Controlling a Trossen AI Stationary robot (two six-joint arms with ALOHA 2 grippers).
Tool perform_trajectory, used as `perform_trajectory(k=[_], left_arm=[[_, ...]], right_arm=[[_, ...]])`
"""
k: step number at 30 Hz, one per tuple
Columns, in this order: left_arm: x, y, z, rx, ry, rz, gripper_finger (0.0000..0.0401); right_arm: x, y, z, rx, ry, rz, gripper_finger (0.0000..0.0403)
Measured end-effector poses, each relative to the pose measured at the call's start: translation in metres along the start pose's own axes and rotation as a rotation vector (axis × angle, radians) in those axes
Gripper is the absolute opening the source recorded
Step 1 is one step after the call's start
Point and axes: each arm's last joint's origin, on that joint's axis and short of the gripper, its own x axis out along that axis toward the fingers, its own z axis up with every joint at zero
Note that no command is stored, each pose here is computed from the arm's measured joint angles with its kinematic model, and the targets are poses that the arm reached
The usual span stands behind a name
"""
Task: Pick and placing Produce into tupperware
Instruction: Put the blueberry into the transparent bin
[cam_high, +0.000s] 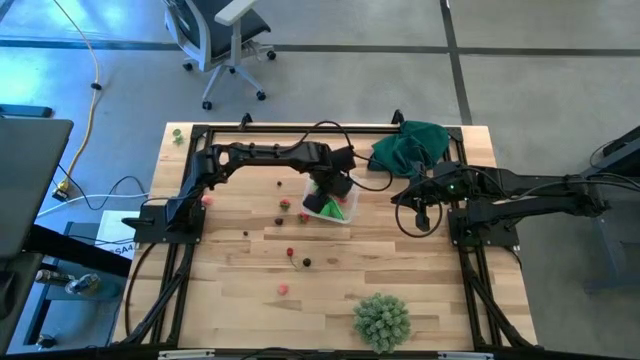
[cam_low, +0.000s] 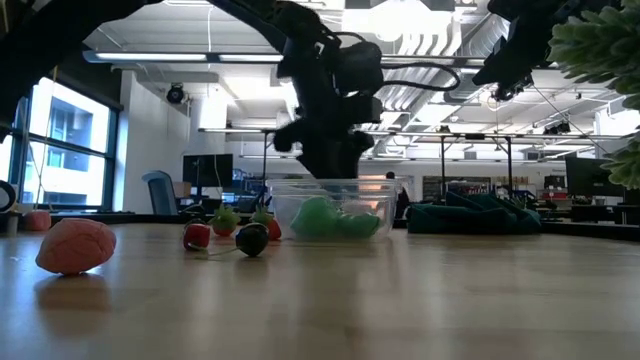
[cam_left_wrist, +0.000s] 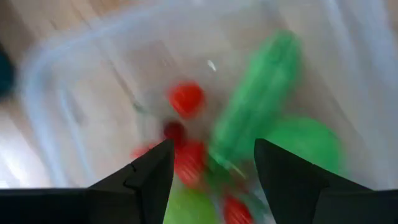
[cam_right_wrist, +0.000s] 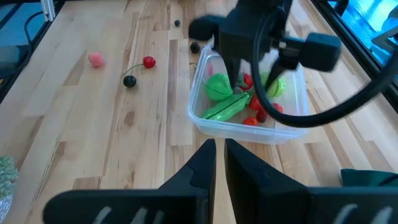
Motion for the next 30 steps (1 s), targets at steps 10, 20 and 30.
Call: perform_trajectory(k=[10,20,30], left_arm=[[-0.054,-0.002,-0.001,-0.058,0.144,-0.133,0.0182],[-0.075,0.003,-0.042,-0.167,0.217,-0.169,0.0154],[-0.117,-0.031,-0.1,-0.223,0.009,0.053,0.0143]], right_arm=[[0.0,0.0,0.0,0.0,0.0,0.0,0.0024],[0.0,0.0,0.0,0.0,0.0,0.0,0.0024],[0.0,0.0,0.0,0.0,0.0,0.0,0.0024]])
